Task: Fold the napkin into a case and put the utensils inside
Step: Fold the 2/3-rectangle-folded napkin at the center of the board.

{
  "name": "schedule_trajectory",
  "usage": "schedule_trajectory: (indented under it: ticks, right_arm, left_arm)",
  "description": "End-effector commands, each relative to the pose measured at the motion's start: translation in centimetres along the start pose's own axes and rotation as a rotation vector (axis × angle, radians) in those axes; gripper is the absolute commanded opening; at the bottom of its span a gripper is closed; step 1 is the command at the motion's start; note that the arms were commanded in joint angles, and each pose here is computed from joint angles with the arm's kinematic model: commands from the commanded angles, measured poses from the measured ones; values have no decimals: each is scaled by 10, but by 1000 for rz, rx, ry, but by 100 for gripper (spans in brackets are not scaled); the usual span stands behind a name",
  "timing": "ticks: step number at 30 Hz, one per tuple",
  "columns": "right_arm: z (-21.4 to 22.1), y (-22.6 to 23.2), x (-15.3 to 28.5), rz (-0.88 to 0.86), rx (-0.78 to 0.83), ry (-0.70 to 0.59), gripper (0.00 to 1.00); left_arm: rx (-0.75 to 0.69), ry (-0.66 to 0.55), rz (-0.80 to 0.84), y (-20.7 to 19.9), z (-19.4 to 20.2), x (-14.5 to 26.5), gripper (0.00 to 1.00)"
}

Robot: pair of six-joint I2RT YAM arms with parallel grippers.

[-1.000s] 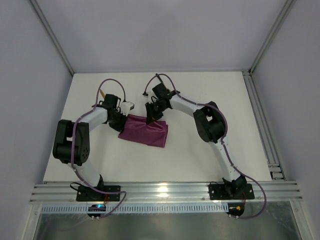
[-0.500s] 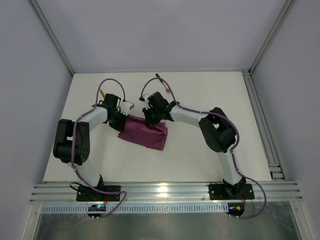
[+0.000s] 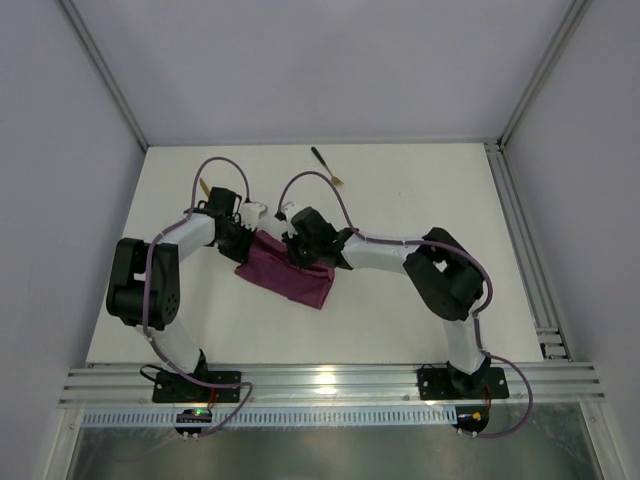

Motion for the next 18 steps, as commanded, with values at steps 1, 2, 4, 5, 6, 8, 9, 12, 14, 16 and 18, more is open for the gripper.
schedule_trajectory:
  ticks: [1, 2, 4, 5, 6, 8, 9, 12, 14, 16, 18]
  right_arm:
    - [-28, 3, 17, 102, -2, -136, 13]
    - [-32, 8, 19, 112, 5, -156, 12]
    - [-28, 9, 21, 157, 11, -155, 12]
    - [-29, 16, 22, 158, 22, -166, 12]
    - [-26, 15, 23, 191, 24, -163, 12]
    - [-25, 23, 25, 209, 43, -164, 12]
    - [-25, 25, 25, 215, 51, -164, 12]
    - [-23, 29, 24, 233, 66, -157, 12]
    - [-22, 33, 22, 214, 63, -157, 12]
    - [-20, 39, 21, 216, 67, -154, 12]
    - [-16, 43, 19, 219, 59, -144, 11]
  left_arm:
    - [26, 29, 12, 0, 5, -8, 9]
    - [29, 34, 15, 0, 7, -9, 9]
    - [35, 39, 14, -1, 8, -9, 9]
    - [35, 39, 16, -1, 8, -10, 9]
    - [41, 37, 18, -1, 8, -9, 9]
    - [45, 41, 26, -2, 9, -11, 9]
    - [48, 44, 40, -4, 10, -11, 9]
    - [47, 42, 55, -6, 9, -10, 9]
    - [48, 43, 63, -7, 9, -10, 9]
    - [50, 40, 66, -8, 8, -10, 9]
    - [52, 42, 68, -8, 9, -10, 9]
Point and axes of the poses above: each gripper's point midway between its finger pads, its own x axis back along the fingers, its own y axis along the line the jaws close on, z = x × y, the point moved 5 cm from there along x, back along the fingers, and after that the axes turned 13 degrees about x, right-handed, at the moved point
